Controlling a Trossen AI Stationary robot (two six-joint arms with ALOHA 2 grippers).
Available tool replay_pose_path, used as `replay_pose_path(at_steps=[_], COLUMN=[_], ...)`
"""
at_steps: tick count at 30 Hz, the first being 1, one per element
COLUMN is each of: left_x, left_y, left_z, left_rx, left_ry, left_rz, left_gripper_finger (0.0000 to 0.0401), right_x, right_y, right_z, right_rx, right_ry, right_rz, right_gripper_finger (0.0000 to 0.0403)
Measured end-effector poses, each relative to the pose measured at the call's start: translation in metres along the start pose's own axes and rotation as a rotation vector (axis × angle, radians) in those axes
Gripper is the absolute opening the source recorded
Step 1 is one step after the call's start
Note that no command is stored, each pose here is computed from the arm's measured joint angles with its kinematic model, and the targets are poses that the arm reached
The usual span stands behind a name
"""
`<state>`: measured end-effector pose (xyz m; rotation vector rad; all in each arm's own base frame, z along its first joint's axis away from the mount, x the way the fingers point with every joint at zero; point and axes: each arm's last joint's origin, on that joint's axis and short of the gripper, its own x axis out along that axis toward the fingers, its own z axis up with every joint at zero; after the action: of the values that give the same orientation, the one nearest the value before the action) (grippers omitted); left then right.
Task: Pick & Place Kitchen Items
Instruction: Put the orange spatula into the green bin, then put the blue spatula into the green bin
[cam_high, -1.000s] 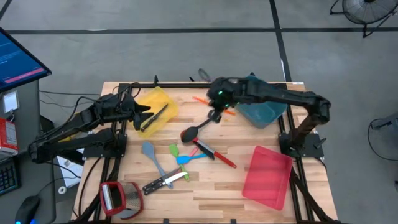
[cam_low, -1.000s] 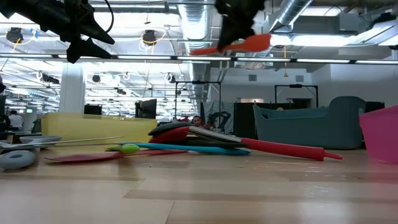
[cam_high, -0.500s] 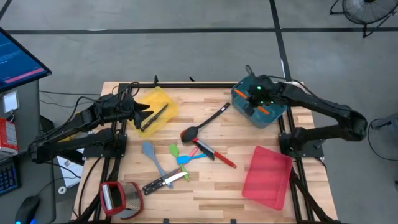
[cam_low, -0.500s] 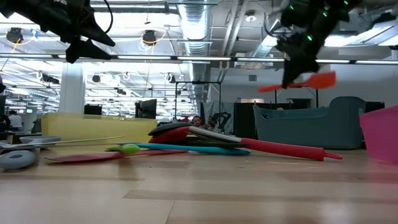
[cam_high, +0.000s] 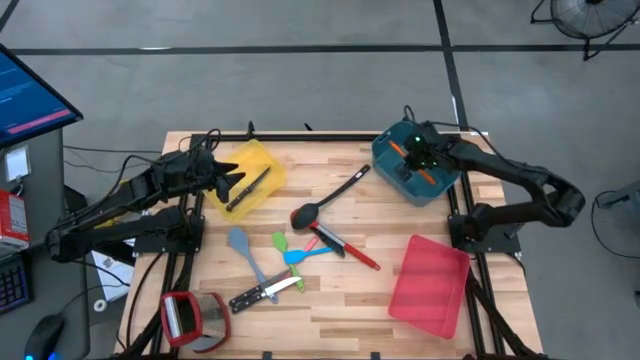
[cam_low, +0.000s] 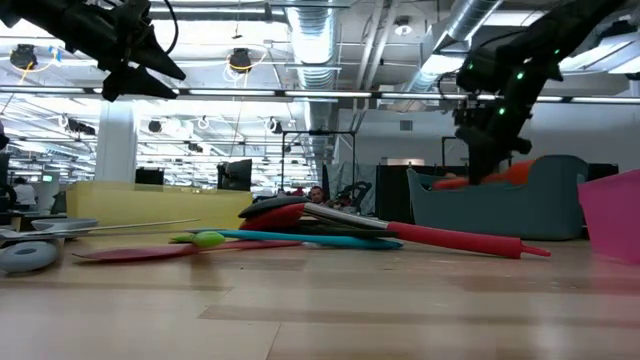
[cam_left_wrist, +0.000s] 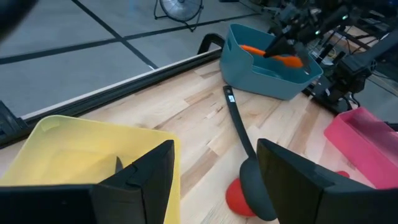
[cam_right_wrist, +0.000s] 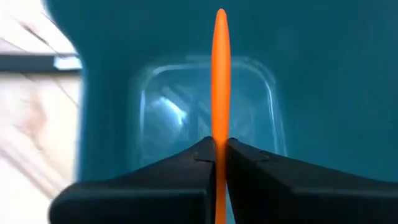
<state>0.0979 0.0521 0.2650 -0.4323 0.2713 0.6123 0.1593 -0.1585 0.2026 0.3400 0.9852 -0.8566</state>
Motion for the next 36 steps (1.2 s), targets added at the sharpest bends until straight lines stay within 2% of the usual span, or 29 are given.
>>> replay_pose_path(at_steps=[11,16,21,26,30,36], left_x=[0.0,0.0,0.0,0.002,0.005,0.013], left_y=[0.0,0.0,0.0,0.0,-0.002,-0.01], left_z=[0.0,0.0,0.0,0.0,-0.002,-0.007], left_rx=[0.0,0.0,0.001,0.011,0.055,0.06], left_ry=[0.0,0.001,0.001,0.01,0.049,0.181], left_rz=[0.0,0.0,-0.001,-0.001,-0.059,-0.262], left_gripper_finger=[0.0209,0.0209,0.0209,0.021,0.0224,0.0258], right_x=[0.041,0.049,0.049,0.036,0.011,-0.042], right_y=[0.005,0.007,0.008,0.009,0.008,0.022], right_z=[-0.008,-0.01,-0.011,-0.006,0.013,0.043], right_rx=[-0.04,-0.046,-0.046,0.001,0.028,0.031], right_ry=[0.173,0.21,0.211,0.188,0.124,-0.054], right_rz=[-0.031,-0.033,-0.031,-0.029,-0.004,0.233], right_gripper_finger=[0.0013,0.0041,0.0049,0.0063,0.0102,0.0188])
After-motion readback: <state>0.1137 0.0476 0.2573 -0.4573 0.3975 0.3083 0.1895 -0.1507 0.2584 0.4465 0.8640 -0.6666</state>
